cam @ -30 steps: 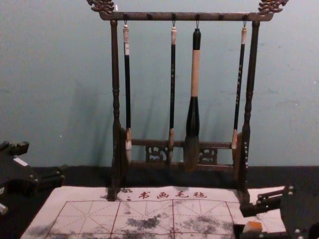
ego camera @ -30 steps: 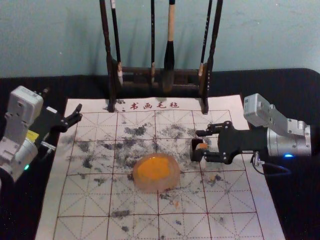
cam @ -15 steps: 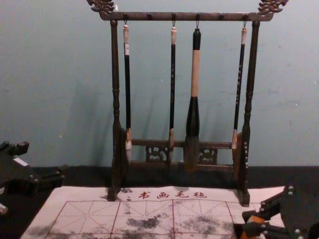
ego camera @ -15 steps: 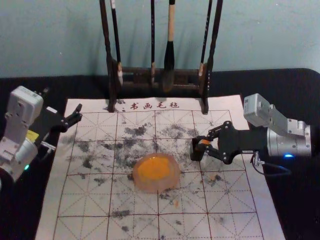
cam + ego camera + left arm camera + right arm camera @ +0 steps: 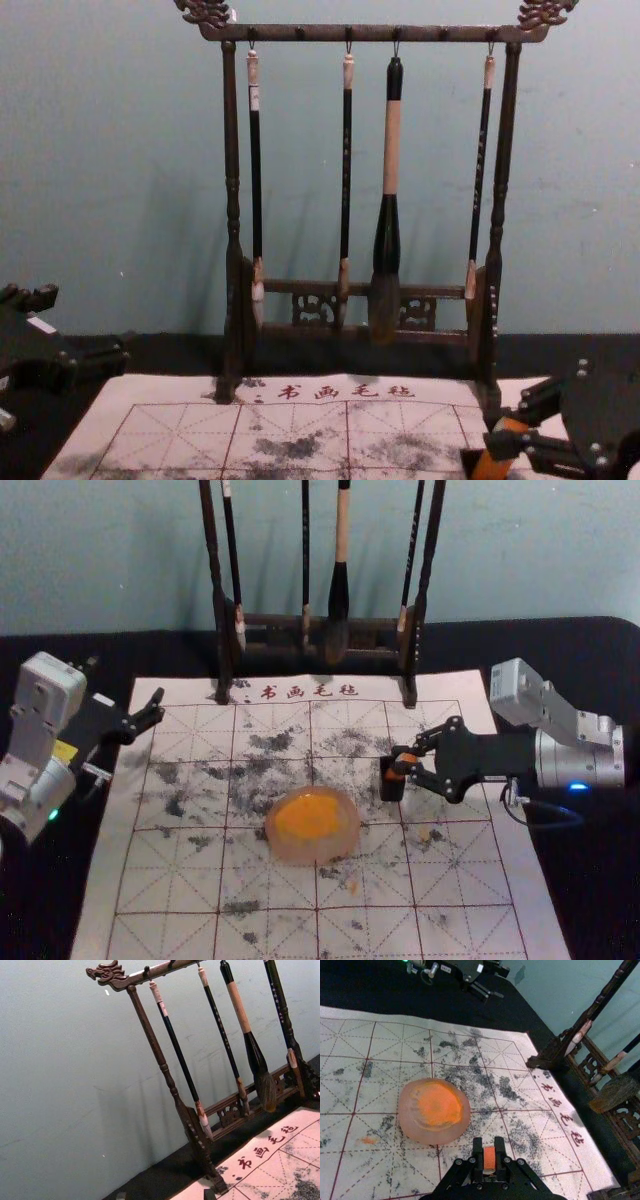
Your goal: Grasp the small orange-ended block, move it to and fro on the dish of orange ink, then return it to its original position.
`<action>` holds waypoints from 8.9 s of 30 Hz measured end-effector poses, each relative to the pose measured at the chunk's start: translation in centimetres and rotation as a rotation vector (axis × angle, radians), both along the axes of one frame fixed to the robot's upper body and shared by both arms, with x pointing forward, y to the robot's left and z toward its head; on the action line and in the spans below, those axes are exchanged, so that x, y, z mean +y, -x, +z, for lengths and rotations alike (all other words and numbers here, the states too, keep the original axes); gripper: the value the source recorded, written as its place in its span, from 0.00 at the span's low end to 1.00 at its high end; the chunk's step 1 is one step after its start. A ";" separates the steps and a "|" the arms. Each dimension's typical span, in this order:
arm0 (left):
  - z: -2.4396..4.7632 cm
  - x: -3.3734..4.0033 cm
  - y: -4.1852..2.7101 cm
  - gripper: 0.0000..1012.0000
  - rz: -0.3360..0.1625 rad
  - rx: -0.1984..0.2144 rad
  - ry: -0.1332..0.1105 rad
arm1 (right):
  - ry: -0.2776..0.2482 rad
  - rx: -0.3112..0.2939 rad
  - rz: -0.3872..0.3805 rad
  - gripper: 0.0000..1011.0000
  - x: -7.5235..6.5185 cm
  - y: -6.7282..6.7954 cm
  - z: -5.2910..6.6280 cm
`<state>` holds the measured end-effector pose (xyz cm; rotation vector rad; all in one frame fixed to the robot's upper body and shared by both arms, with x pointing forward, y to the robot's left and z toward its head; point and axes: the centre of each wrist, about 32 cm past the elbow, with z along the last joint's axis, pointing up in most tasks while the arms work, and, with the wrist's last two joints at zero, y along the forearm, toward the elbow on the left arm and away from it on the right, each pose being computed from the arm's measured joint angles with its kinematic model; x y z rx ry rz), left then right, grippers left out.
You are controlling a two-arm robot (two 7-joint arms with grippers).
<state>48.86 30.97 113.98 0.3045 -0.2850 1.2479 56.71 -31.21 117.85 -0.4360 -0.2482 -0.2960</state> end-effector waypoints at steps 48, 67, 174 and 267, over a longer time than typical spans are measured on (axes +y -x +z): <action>0.00 0.00 0.00 0.99 0.000 0.000 0.000 | 0.042 0.114 0.198 0.13 7.5 -4.3 4.7; 0.00 0.00 0.00 0.99 0.000 0.000 0.000 | 0.117 0.144 0.250 0.13 9.5 -5.6 3.7; 0.00 0.00 0.00 0.99 0.000 0.000 0.000 | 0.161 0.089 0.336 0.13 12.1 -6.2 3.4; 0.00 0.00 0.00 0.99 0.000 0.000 0.000 | 0.195 0.061 0.404 0.13 12.3 -5.2 4.1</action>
